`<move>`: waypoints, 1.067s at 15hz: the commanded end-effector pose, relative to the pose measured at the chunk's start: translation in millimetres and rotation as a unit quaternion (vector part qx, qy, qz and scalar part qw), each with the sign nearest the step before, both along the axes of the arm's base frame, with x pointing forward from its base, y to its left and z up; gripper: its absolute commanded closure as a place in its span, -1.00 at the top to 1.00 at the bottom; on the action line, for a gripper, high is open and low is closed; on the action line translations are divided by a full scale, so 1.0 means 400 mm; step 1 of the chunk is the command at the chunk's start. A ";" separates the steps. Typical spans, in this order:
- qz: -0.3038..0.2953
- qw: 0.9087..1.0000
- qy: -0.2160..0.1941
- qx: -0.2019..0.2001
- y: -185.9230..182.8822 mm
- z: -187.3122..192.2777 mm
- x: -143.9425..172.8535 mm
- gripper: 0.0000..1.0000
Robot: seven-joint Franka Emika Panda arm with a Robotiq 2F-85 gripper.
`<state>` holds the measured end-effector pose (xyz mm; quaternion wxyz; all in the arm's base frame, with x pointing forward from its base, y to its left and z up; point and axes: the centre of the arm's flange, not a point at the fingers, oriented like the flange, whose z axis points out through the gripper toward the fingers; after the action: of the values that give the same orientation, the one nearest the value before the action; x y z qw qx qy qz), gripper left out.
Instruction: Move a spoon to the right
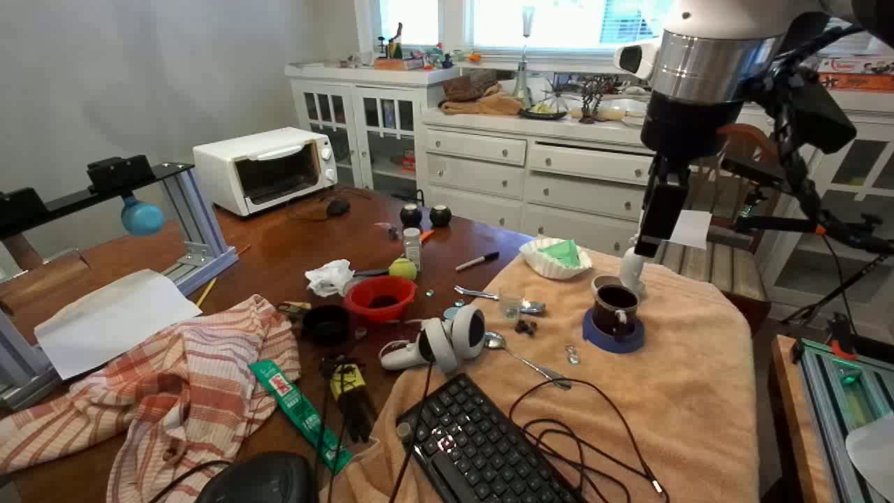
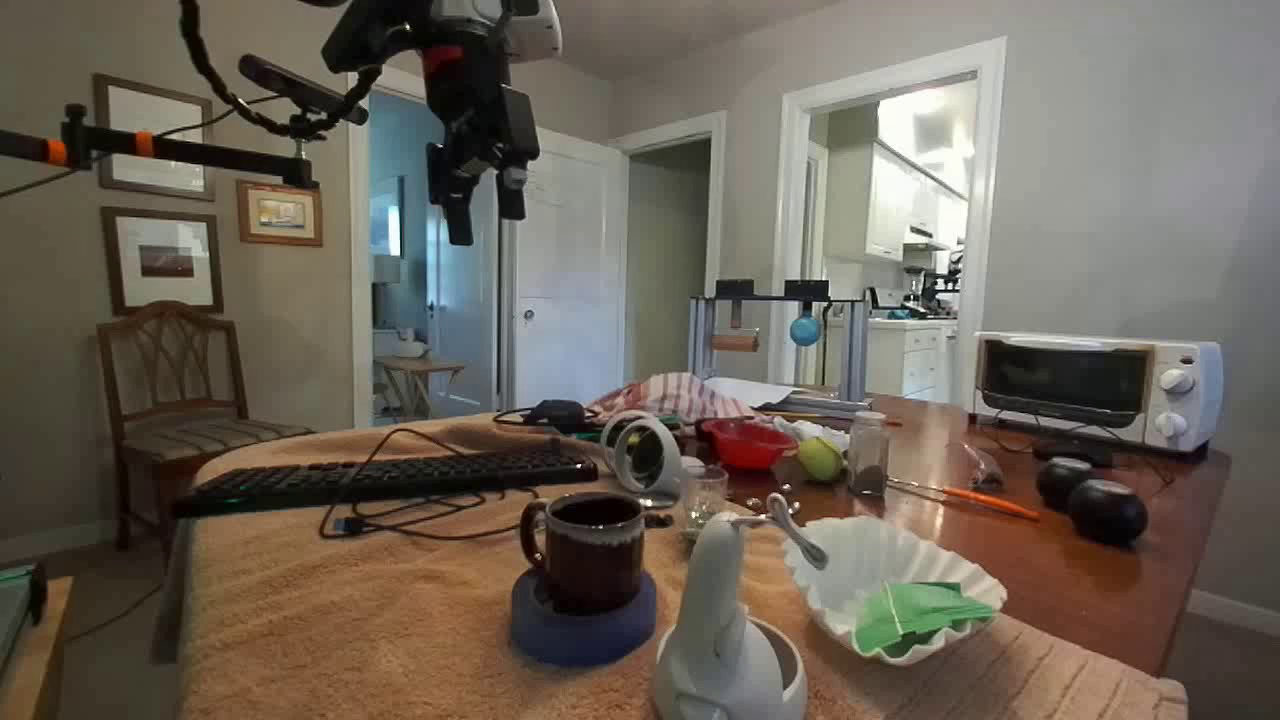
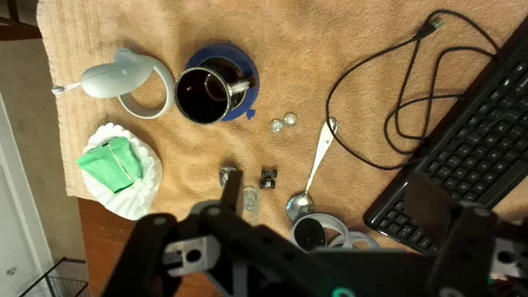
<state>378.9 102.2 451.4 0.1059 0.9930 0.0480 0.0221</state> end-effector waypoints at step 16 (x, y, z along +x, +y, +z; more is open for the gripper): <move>-0.103 0.994 -0.011 0.043 0.093 -0.138 0.152 1.00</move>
<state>398.9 124.7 425.5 0.0818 0.9949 -0.0456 0.0366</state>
